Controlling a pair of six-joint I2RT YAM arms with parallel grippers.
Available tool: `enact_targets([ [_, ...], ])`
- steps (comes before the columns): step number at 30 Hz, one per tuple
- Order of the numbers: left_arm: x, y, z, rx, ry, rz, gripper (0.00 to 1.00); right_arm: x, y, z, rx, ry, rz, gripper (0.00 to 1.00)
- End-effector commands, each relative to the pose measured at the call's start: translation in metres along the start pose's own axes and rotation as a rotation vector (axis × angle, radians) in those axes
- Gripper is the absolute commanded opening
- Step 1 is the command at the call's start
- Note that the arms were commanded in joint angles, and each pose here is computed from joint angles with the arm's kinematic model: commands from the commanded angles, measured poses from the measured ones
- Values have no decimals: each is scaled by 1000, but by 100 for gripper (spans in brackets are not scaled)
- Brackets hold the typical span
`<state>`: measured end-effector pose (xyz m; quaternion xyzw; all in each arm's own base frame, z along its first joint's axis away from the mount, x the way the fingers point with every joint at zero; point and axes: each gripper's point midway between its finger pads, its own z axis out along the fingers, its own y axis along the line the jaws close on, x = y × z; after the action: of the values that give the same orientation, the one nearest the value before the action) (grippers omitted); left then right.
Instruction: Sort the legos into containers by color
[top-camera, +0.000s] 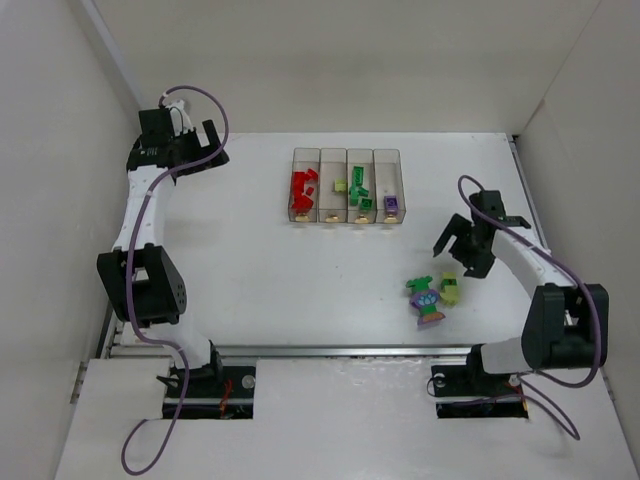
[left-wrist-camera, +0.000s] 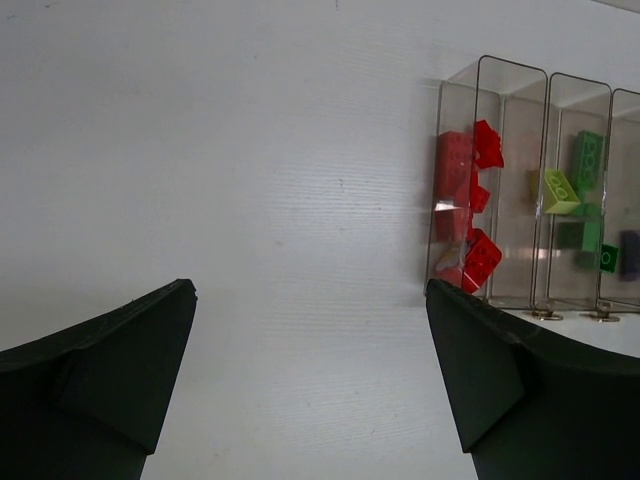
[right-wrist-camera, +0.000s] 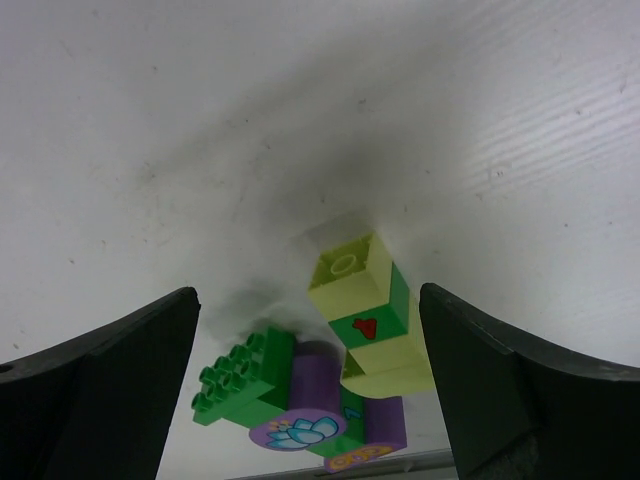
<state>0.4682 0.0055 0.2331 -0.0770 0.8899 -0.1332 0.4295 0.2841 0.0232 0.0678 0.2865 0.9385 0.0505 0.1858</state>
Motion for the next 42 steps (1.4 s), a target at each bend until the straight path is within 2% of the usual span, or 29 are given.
enact_targets([
  [1, -19, -8, -9, 33, -46, 23, 100, -1, 0, -11, -9, -46, 60, 96],
  [4, -19, -9, -9, 42, -44, 24, 100, -2, -19, -11, 71, -90, 52, 94],
  [7, -16, -10, -5, 49, -34, 21, 100, 2, -28, -4, 114, -73, 15, 89],
  [12, -16, -10, -5, 50, -34, 21, 100, 19, -23, 3, 141, -40, -75, 89],
  [15, -12, -9, -4, 48, -25, 18, 100, 32, -17, 9, 162, -13, -117, 97],
  [23, -12, -9, -4, 48, -25, 18, 100, 53, -22, 22, 197, 29, -109, 95],
  [24, -15, -10, -7, 50, -34, 21, 100, 52, -23, 22, 205, 22, -110, 93],
  [27, -14, -12, -7, 59, -32, 21, 100, 51, -22, 25, 205, 22, -110, 78],
  [28, -14, -12, -7, 59, -32, 21, 100, 51, -22, 25, 205, 22, -110, 70],
  [31, -14, -12, -7, 59, -32, 21, 100, 48, -22, 25, 205, 8, -109, 56],
  [33, -14, -12, -7, 59, -32, 21, 100, 48, -21, 28, 204, 6, -109, 43],
  [37, -14, -12, -7, 59, -32, 21, 100, 39, -15, 31, 196, -15, -124, 35],
  [38, -14, -12, -7, 59, -32, 21, 100, 41, -17, 33, 206, -3, -137, 28],
  [41, -14, -12, -7, 59, -32, 21, 100, 28, -9, 34, 200, -29, -153, 17],
  [42, -14, -12, -7, 59, -32, 21, 100, 24, -7, 32, 201, -43, -152, 8],
])
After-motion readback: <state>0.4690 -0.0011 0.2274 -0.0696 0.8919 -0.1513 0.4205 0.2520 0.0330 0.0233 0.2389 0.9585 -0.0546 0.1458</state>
